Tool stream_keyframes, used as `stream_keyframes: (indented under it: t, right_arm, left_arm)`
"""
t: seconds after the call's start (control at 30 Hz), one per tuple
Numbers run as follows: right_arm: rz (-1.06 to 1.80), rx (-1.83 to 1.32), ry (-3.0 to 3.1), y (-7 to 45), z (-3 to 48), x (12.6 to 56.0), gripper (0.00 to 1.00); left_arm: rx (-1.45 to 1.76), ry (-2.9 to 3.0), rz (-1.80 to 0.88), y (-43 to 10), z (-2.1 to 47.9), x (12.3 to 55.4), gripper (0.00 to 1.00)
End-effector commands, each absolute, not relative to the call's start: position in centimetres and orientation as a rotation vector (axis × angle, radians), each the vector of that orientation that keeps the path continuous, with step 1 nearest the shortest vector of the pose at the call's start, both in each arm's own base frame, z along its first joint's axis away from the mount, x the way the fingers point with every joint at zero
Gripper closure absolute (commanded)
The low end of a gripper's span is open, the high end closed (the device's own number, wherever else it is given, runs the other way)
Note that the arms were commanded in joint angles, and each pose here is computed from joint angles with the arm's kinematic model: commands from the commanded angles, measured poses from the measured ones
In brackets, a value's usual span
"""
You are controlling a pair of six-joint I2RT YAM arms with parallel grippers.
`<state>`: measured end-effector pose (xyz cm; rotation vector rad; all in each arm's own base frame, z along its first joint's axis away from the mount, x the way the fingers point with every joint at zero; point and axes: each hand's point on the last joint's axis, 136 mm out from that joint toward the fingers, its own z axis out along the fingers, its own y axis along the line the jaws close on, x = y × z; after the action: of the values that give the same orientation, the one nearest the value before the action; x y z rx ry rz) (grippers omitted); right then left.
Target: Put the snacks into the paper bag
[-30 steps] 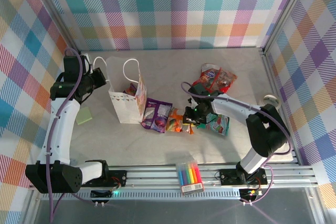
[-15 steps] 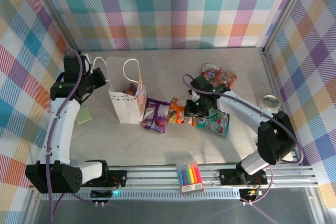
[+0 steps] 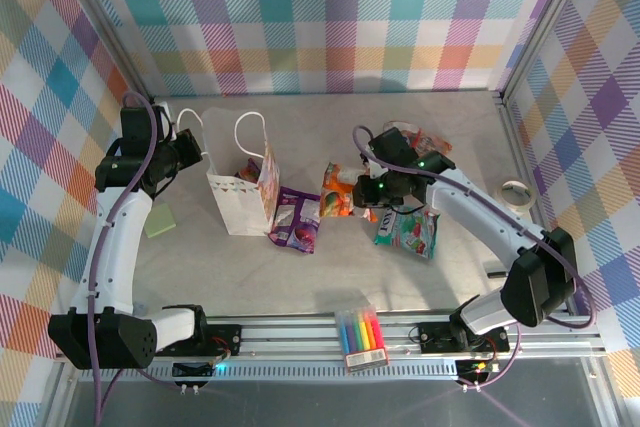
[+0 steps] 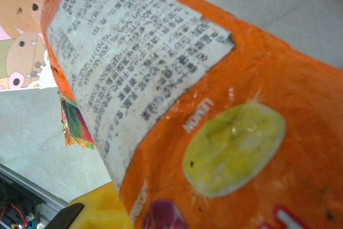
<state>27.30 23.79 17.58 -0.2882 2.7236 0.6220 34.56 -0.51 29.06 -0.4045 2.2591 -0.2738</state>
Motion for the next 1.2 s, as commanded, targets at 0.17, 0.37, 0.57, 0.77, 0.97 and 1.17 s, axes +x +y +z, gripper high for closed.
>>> stream_keyframes:
  t: [0.17, 0.37, 0.57, 0.77, 0.97, 1.17]
  right_arm:
    - [0.638, -0.367, 2.533, 24.1, 23.5, 28.3, 0.85]
    - [0.636, -0.407, 2.408, 24.3, 28.0, 29.3, 0.85]
    - [0.674, -0.45, 2.297, 25.2, 31.9, 30.1, 0.87]
    - [0.768, -0.499, 2.218, 26.6, 34.7, 30.1, 0.86]
    - [0.812, -0.508, 2.12, 27.3, 38.0, 30.5, 0.86]
    - [0.835, -0.548, 1.997, 28.1, 41.6, 31.0, 0.85]
  left_arm:
    - [-0.385, 2.253, -0.272, -0.3, 29.7, 33.9, 0.9]
    - [-0.379, 2.243, -0.272, -0.4, 30.2, 33.9, 0.9]
    - [-0.379, 2.241, -0.268, -0.3, 30.3, 33.8, 0.9]
    - [-0.375, 2.242, -0.267, -0.3, 30.7, 33.5, 0.9]
    - [-0.373, 2.246, -0.263, -0.3, 30.7, 33.4, 0.89]
    - [-0.375, 2.242, -0.255, -0.2, 31.0, 33.2, 0.89]
